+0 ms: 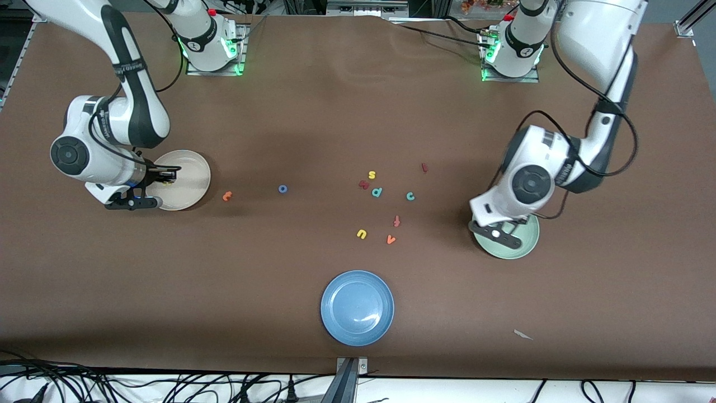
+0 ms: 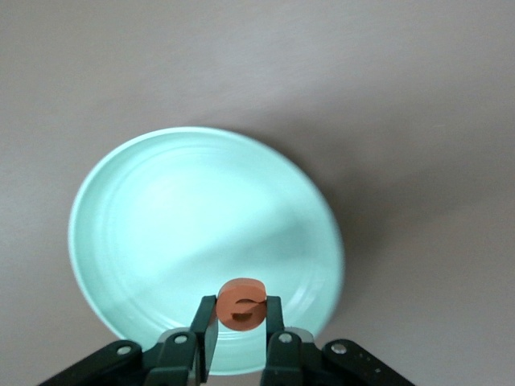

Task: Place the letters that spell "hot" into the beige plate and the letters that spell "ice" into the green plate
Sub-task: 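Release the yellow letter while the left gripper drops orange in green plate, then grasp the orange letter with the right gripper while the left grasps cyan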

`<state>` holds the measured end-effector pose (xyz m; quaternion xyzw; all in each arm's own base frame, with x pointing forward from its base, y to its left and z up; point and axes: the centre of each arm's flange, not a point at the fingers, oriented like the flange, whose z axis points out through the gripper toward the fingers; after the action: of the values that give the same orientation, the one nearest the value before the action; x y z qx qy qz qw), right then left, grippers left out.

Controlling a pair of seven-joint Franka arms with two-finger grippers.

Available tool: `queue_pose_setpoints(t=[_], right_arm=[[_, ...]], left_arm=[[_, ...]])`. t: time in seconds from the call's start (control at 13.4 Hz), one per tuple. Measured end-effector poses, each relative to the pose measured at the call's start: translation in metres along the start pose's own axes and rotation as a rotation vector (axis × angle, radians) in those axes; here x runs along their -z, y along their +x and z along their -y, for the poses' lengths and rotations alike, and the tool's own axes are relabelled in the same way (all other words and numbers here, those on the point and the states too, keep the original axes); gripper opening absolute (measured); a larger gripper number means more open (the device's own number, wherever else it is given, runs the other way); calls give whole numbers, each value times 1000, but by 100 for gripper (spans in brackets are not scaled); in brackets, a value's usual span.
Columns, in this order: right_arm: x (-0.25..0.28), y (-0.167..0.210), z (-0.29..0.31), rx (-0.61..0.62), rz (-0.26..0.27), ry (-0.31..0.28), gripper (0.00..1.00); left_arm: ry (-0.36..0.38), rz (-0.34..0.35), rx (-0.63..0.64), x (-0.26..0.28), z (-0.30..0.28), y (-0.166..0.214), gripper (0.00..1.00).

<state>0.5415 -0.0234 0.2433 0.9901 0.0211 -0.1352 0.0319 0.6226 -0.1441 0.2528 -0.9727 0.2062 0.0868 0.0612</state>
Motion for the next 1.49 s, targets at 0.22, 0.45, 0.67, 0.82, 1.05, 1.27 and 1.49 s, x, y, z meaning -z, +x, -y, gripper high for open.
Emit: queue_pose_setpoints(t=[0.22, 0.45, 0.67, 0.82, 1.05, 1.27, 1.49], right_arm=[[-36, -2, -16, 0, 45, -15, 27], [-50, -3, -30, 1, 62, -20, 30], [-42, 0, -27, 7, 44, -20, 60], [-17, 6, -7, 20, -4, -18, 83], [17, 11, 43, -7, -59, -6, 91], [25, 11, 92, 0, -75, 3, 91], [20, 8, 142, 103, -86, 6, 90]], left_arm=[[-20, -17, 28, -43, 28, 6, 28], [-28, -23, 30, -57, 29, 11, 52], [-33, -61, 7, -29, 12, 21, 85], [-54, -80, 14, -10, -20, 26, 100], [-103, -91, 74, 6, -88, 31, 100], [-122, -91, 35, 13, -149, 29, 100], [-119, -57, -50, -4, -207, 20, 98]])
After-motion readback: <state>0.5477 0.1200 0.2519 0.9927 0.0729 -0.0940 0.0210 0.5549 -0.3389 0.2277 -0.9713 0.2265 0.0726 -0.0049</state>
